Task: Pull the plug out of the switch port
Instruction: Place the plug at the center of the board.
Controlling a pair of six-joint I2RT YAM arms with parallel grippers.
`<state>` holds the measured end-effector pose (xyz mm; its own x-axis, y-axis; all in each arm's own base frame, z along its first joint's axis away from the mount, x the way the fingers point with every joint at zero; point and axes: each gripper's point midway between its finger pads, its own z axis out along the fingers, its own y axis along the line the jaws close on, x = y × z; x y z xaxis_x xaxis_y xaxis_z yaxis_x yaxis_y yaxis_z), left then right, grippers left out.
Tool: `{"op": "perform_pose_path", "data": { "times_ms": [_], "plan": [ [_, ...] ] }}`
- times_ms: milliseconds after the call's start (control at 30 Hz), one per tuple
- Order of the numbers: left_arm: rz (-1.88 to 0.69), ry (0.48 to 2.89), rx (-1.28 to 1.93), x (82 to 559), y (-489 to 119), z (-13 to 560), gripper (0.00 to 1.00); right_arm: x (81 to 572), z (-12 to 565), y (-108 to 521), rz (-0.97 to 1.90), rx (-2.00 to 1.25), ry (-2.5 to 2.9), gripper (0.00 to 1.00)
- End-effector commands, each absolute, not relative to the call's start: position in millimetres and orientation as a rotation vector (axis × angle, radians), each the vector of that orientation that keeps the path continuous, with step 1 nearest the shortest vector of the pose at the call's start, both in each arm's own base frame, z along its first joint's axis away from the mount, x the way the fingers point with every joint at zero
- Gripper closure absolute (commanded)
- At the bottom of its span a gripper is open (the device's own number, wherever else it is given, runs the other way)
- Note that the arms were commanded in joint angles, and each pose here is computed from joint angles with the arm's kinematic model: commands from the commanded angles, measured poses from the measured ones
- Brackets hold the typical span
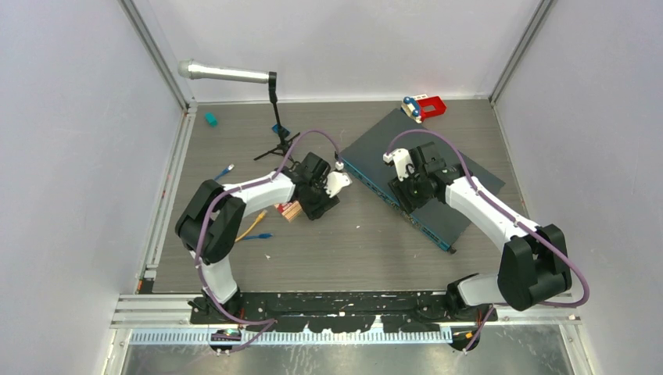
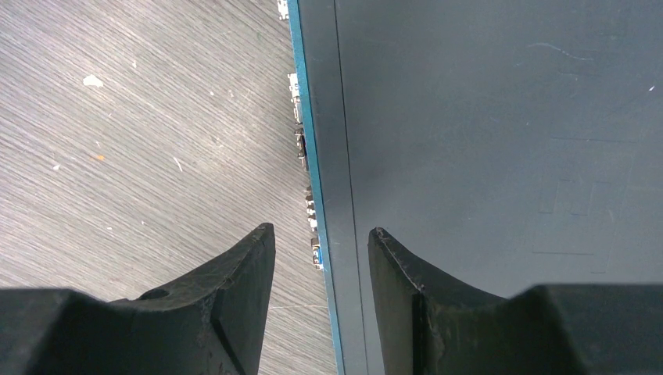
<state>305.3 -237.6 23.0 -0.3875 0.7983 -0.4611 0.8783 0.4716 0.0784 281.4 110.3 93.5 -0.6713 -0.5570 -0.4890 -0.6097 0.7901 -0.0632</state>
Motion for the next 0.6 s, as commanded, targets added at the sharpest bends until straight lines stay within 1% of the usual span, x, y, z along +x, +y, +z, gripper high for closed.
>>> {"op": "perform_pose_path", "data": {
  "times_ms": [0, 33, 167, 233, 333, 400, 567],
  "plan": [
    [-0.239, 2.311, 1.362, 302.7, -222.0, 43.9, 0.42, 283.0, 101.6, 112.2, 0.153, -0.878, 2.44, 0.48],
    [-0.254, 2.306, 1.342, 304.2, -222.8, 48.6, 0.39, 283.3, 102.0, 112.6, 0.153, -0.879, 2.438, 0.48],
    [-0.396, 2.26, 1.308, 303.2, -244.7, 66.3, 0.19, 284.5, 103.4, 112.2, 0.148, -0.876, 2.433, 0.48],
    [-0.434, 2.253, 1.289, 307.8, -255.4, 69.9, 0.12, 284.4, 103.8, 111.7, 0.144, -0.875, 2.432, 0.48],
    [-0.413, 2.269, 1.304, 315.7, -264.5, 62.2, 0.11, 284.3, 105.2, 110.5, 0.141, -0.871, 2.428, 0.48],
    [-0.39, 2.283, 1.312, 320.5, -269.2, 54.6, 0.12, 284.8, 106.2, 109.7, 0.141, -0.864, 2.426, 0.48],
    [-0.386, 2.325, 1.324, 326.0, -279.1, 39.7, 0.26, 284.6, 108.3, 107.3, 0.141, -0.852, 2.422, 0.48]
  ]
}}
